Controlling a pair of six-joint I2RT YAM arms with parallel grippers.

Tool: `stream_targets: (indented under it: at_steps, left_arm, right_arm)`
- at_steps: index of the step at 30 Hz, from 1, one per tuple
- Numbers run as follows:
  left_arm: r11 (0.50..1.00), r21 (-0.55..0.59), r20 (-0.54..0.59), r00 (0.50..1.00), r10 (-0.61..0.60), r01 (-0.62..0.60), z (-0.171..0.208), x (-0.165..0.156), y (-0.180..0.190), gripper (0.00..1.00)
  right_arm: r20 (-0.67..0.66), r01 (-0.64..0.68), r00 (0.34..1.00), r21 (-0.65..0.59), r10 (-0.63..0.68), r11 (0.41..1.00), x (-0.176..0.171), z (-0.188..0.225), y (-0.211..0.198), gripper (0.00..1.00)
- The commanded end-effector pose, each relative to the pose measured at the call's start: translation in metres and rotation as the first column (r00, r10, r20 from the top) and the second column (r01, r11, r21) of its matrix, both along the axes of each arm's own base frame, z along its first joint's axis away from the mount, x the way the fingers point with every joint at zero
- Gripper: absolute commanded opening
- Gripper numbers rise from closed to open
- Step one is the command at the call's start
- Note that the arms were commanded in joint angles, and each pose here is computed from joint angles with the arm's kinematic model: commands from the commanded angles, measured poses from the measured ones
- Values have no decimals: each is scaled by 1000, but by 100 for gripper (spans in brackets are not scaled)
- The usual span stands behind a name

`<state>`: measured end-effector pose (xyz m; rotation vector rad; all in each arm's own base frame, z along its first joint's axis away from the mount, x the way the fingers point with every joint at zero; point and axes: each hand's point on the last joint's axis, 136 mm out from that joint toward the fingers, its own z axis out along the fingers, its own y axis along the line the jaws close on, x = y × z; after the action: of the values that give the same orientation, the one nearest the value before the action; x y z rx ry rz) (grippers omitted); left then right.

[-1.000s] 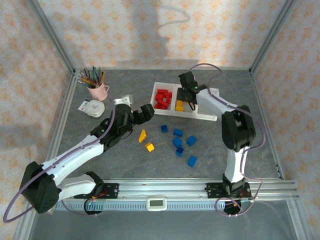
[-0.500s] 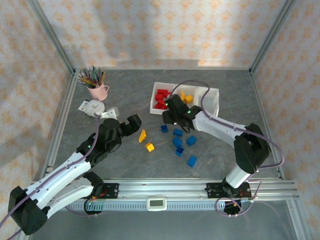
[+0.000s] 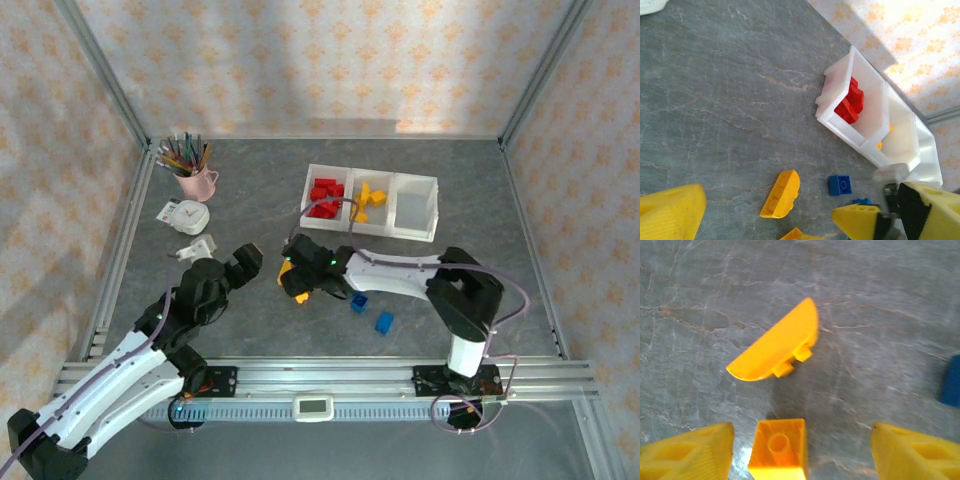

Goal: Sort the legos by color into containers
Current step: Pick up the lego from the center of the table.

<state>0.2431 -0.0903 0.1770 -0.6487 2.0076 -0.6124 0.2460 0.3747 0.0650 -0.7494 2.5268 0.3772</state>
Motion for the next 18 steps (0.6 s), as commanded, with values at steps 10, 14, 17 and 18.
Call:
stream_targets:
  at_steps: [10, 14, 17, 18]
  left_arm:
    - [996, 32, -13, 996, 87, -87, -7, -9, 23, 99]
    - [996, 37, -15, 996, 84, -83, -8, -9, 23, 99]
    - [996, 40, -17, 996, 86, -85, -8, -9, 24, 99]
    - [996, 40, -16, 996, 85, -84, -8, -9, 24, 99]
  right_arm:
    - [47, 142, 989, -41, -140, 989, 42, -15, 36, 82]
    - [45, 197, 980, -41, -195, 980, 49, -21, 38, 76]
    - [57, 236, 971, -62, -233, 970, 55, -25, 35, 71]
    - [55, 243, 969, -68, -239, 968, 56, -27, 34, 68]
